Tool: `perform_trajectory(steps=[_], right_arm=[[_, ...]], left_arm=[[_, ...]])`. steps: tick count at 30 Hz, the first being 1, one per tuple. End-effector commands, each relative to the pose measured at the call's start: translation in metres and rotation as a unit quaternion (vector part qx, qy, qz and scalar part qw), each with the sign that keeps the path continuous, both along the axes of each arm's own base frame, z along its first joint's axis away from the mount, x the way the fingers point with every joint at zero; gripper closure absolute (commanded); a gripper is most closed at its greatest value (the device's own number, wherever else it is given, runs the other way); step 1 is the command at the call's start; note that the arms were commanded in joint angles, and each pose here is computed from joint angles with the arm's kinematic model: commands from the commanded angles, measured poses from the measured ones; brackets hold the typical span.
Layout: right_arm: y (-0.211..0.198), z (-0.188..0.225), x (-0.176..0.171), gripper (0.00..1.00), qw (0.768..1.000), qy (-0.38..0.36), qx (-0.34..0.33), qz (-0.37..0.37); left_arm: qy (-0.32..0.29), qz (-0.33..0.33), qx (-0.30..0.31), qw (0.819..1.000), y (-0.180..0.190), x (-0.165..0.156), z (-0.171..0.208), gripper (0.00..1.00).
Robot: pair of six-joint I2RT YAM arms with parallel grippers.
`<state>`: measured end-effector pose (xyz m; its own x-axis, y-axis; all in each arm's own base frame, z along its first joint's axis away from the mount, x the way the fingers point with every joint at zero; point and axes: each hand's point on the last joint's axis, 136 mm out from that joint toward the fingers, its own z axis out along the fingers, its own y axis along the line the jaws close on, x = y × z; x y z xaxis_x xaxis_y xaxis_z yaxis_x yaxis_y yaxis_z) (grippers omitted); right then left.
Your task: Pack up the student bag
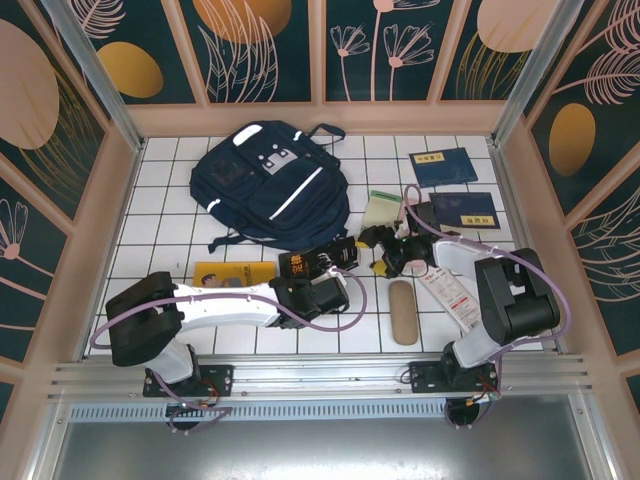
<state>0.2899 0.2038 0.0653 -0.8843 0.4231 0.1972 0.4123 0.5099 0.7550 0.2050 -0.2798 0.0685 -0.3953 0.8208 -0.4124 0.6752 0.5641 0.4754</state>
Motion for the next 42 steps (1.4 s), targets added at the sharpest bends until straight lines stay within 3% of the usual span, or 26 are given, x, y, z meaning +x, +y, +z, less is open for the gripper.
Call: perform_trajectory(steps=[1, 9, 13, 17, 23, 24, 26, 30, 35, 38, 42], right_arm=[[0.007, 0.013, -0.004, 0.19, 0.999, 0.007, 0.044, -0.003], [0.033, 0.021, -0.012, 0.19, 0.992, 0.051, 0.112, -0.01], [0.05, 0.016, -0.014, 0.25, 0.99, 0.06, 0.125, 0.006], [0.057, 0.008, -0.015, 0.51, 0.989, 0.068, 0.128, 0.01], [0.047, -0.004, -0.014, 1.0, 0.991, 0.075, 0.108, -0.007], [0.046, -0.005, -0.014, 1.0, 0.992, 0.076, 0.1, -0.006], [0.042, -0.006, -0.014, 1.0, 0.994, 0.069, 0.08, -0.005], [0.024, -0.009, -0.013, 1.0, 0.999, 0.034, 0.016, -0.007], [0.0, -0.006, -0.012, 1.0, 0.998, -0.04, -0.057, -0.008], [-0.01, 0.018, -0.005, 1.0, 0.99, -0.117, -0.072, -0.019], [-0.015, 0.047, 0.004, 1.0, 0.98, -0.179, -0.087, -0.019]], left_arm=[[-0.015, -0.002, -0.026, 1.0, -0.006, 0.004, 0.011, 0.97], [-0.013, -0.007, -0.033, 0.999, -0.01, 0.003, 0.011, 1.0], [-0.022, -0.008, -0.031, 0.999, -0.011, 0.004, 0.011, 0.99], [-0.033, -0.019, -0.022, 0.999, -0.013, 0.0, 0.011, 0.99], [-0.049, -0.034, -0.017, 0.998, -0.014, -0.005, 0.016, 0.97], [-0.05, -0.034, -0.014, 0.998, -0.012, -0.006, 0.015, 0.94], [-0.056, -0.029, -0.004, 0.998, -0.008, -0.005, 0.015, 0.68], [-0.046, -0.025, -0.033, 0.998, -0.01, -0.008, 0.03, 0.35], [-0.007, -0.036, -0.188, 0.981, -0.043, -0.017, 0.095, 0.2], [0.023, 0.038, -0.273, 0.961, -0.04, 0.025, 0.134, 0.18], [0.049, 0.142, -0.338, 0.929, -0.017, 0.096, 0.155, 0.18]])
